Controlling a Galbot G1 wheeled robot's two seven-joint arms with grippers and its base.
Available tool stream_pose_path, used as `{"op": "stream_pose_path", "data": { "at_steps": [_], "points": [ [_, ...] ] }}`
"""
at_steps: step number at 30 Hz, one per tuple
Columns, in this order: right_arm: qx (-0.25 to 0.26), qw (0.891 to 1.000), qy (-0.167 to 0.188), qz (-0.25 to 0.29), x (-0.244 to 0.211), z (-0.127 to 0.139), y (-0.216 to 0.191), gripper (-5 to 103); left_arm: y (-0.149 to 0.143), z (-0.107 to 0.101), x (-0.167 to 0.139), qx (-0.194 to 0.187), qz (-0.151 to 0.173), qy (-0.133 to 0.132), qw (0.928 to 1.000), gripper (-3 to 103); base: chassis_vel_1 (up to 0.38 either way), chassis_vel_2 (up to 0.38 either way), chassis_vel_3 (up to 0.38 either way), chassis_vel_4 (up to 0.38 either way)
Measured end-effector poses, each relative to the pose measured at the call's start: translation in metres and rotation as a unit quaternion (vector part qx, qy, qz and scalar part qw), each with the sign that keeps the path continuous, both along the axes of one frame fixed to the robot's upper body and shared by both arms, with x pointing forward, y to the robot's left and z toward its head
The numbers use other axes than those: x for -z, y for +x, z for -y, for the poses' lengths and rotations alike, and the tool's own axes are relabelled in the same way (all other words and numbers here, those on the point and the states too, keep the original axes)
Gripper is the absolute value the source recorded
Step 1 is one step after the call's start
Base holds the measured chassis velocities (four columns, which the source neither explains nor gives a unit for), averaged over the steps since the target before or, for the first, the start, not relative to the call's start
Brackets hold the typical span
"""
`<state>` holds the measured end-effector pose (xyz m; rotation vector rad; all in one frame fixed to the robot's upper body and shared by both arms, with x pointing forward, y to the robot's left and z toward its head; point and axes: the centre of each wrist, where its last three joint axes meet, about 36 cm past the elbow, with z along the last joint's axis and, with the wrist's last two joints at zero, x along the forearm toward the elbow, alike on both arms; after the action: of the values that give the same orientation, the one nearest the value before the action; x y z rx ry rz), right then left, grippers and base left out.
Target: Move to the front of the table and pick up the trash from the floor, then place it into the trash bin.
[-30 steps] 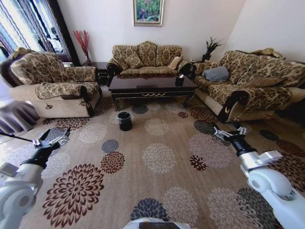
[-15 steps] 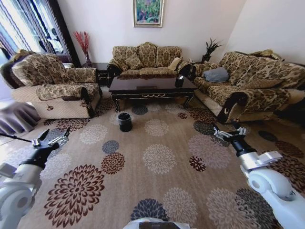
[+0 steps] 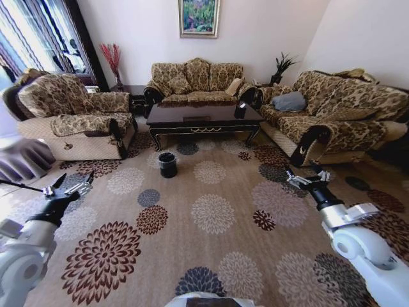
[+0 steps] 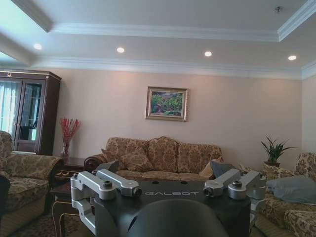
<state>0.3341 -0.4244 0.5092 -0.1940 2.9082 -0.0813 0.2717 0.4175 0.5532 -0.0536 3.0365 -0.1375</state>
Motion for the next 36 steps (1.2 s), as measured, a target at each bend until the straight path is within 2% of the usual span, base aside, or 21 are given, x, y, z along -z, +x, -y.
{"op": "stream_pose_path", "data": {
  "at_steps": [11, 21, 23, 27, 36],
  "points": [
    [0.001, 1.000, 0.001, -0.001, 0.001, 0.001, -0.001, 100, 0.003, 0.011, 0.000, -0.021, -0.007, -0.016, 0.9996, 100, 0.000, 0.000, 0.000, 0.000],
    [0.004, 1.000, 0.003, -0.004, 0.004, -0.001, -0.001, 100, 0.006, 0.012, 0.001, -0.026, -0.014, -0.014, 0.9995, 100, 0.000, 0.000, 0.000, 0.000],
    [0.012, 1.000, 0.007, -0.003, 0.004, -0.002, -0.001, 100, 0.006, 0.012, 0.001, -0.026, -0.014, -0.014, 0.9995, 100, 0.000, 0.000, 0.000, 0.000],
    [0.037, 0.998, 0.047, -0.006, -0.005, -0.013, -0.001, 100, 0.007, 0.012, 0.002, -0.027, -0.015, -0.013, 0.9994, 100, 0.000, 0.000, 0.000, 0.000],
    [0.039, 0.998, 0.049, -0.010, -0.009, -0.019, 0.001, 100, 0.007, 0.009, 0.005, -0.032, -0.017, -0.010, 0.9993, 100, 0.000, 0.000, 0.000, 0.000]
  ]
}}
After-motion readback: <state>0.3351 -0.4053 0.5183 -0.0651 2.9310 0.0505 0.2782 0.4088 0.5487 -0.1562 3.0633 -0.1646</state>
